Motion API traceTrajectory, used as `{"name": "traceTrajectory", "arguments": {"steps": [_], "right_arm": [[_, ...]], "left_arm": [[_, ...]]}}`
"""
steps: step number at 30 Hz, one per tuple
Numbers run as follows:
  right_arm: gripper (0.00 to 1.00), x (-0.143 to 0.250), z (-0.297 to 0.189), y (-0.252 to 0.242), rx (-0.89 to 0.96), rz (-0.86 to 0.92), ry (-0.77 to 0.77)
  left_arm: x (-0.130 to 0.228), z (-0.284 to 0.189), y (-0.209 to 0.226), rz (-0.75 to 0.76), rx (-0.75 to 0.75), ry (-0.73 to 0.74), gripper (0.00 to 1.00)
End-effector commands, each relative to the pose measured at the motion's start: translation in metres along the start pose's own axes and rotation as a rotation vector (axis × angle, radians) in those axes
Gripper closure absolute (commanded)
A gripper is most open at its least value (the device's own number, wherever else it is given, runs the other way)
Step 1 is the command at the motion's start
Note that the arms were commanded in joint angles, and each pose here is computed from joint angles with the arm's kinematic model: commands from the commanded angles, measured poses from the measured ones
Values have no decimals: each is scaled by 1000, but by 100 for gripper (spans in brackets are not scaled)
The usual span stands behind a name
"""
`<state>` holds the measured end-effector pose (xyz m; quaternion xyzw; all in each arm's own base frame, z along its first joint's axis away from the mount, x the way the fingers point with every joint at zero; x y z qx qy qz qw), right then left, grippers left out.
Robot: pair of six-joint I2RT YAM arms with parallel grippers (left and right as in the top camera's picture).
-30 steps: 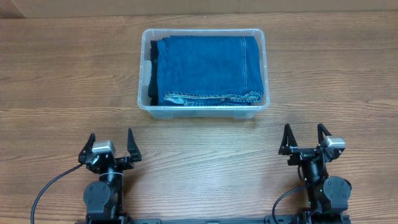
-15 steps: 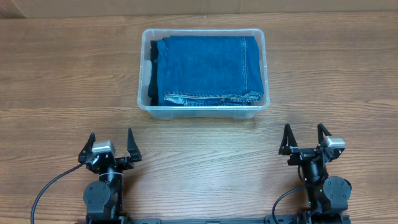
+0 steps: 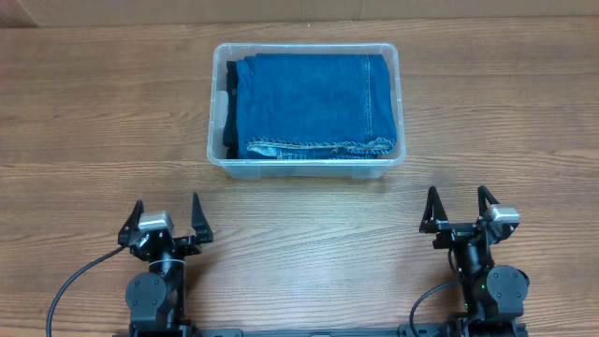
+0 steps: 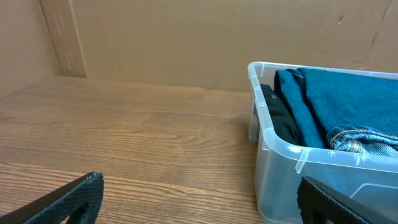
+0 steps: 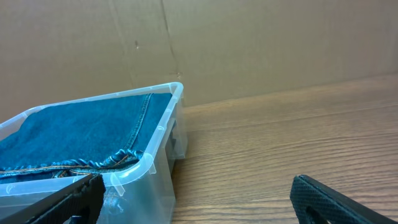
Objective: Pack container
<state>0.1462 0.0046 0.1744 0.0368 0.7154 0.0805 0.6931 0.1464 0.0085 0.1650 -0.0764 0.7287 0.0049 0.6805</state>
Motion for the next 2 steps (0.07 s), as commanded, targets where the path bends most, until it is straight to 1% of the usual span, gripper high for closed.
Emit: {"name": "traceTrajectory", "arguments": {"steps": [1, 2], "right_arm": [[0, 2, 0, -2, 12, 0, -7], [0, 2, 0, -2, 12, 0, -7]], "left_arm": [[0, 0, 0, 21, 7, -5, 0], [0, 0, 0, 21, 7, -5, 0]]}}
Point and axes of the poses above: each gripper's point midway between its finger pads, its own z axis out along the fingers, its own y axis along the line the jaws close on, x = y × z, the point moved 10 cm from there along -z, back along the fingers, and after that the axes turned 2 degrees about -z, right-handed, at the moved point
